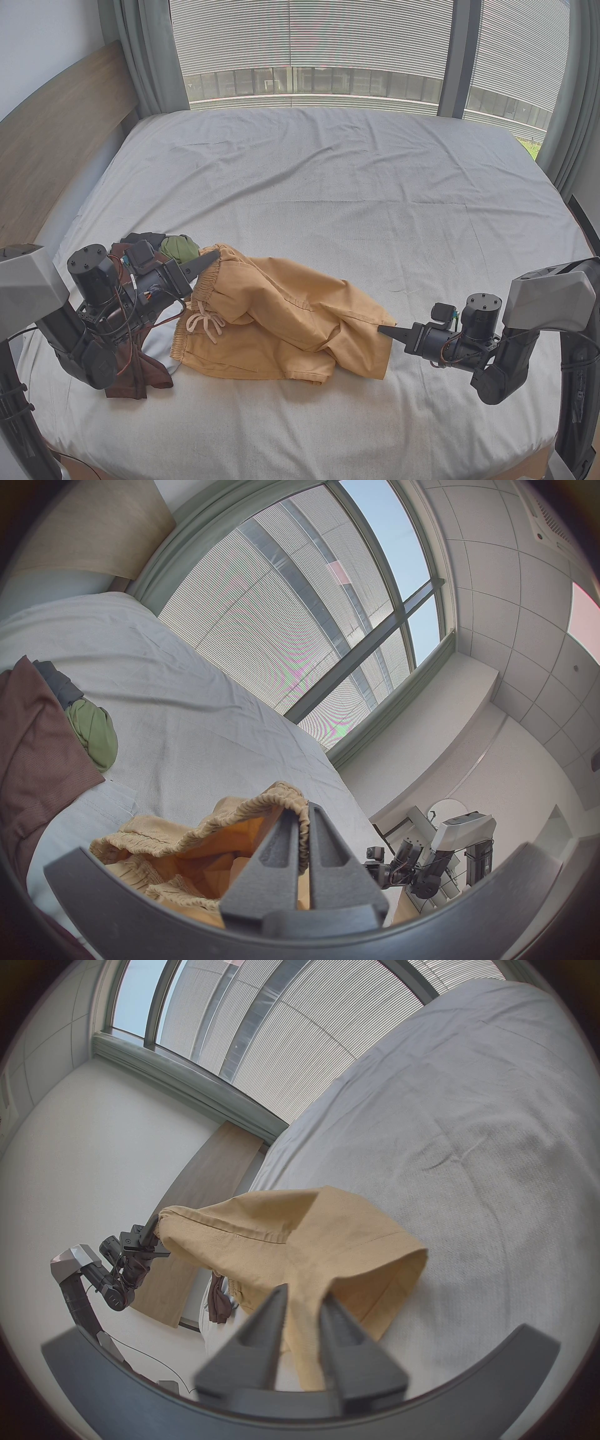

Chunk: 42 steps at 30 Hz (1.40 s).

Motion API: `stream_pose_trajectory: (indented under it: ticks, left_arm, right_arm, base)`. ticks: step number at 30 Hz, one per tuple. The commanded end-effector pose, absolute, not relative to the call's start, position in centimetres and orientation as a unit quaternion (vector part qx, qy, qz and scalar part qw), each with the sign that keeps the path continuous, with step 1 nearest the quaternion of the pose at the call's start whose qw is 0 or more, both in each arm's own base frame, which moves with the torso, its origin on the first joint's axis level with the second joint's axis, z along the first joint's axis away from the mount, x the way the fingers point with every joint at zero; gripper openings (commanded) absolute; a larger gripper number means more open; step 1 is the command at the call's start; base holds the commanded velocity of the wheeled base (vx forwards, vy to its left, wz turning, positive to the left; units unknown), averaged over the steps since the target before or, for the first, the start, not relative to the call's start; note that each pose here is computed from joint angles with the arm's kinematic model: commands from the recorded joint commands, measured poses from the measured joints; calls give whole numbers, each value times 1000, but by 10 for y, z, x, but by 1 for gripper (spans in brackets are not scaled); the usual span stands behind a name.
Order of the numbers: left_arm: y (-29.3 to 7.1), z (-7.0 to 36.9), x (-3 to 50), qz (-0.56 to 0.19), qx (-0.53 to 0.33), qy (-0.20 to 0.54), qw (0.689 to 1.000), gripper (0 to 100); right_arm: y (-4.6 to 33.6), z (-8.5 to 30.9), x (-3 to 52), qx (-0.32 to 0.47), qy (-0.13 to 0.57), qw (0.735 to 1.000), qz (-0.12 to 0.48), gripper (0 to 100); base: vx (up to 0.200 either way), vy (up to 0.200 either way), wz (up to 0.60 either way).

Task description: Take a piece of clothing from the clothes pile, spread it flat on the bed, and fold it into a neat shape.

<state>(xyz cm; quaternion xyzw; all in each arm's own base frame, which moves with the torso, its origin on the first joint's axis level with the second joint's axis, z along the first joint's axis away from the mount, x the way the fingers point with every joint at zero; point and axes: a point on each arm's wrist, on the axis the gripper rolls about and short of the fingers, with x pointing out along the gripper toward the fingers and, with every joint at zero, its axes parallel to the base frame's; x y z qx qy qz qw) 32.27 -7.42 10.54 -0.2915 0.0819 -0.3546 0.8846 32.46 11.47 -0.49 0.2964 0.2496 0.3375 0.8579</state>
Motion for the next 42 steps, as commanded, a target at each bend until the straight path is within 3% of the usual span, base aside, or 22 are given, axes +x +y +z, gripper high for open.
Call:
stream_pose_trajectory:
  ticks: [1,11,31,32,42]
  left_arm:
    - [-75,106,322,-356,-292,82,884,0]
    - [-75,106,322,-356,-291,82,884,0]
    - [-76,107,322,-358,-291,80,884,0]
    - [-76,107,322,-358,-291,80,884,0]
    - [-77,107,323,-360,-291,79,883,0]
  right_arm:
    - [120,-7,332,296,242,856,347,100]
    - [128,0,354,311,211,855,358,100]
    - [142,-7,361,326,214,845,366,100]
    - [142,-7,361,326,214,845,366,0]
    - [140,-8,358,326,217,845,363,0]
  base:
    - [0,0,0]
    - [0,0,0]
    - [0,0,0]
    - [0,0,0]
    - [0,0,0]
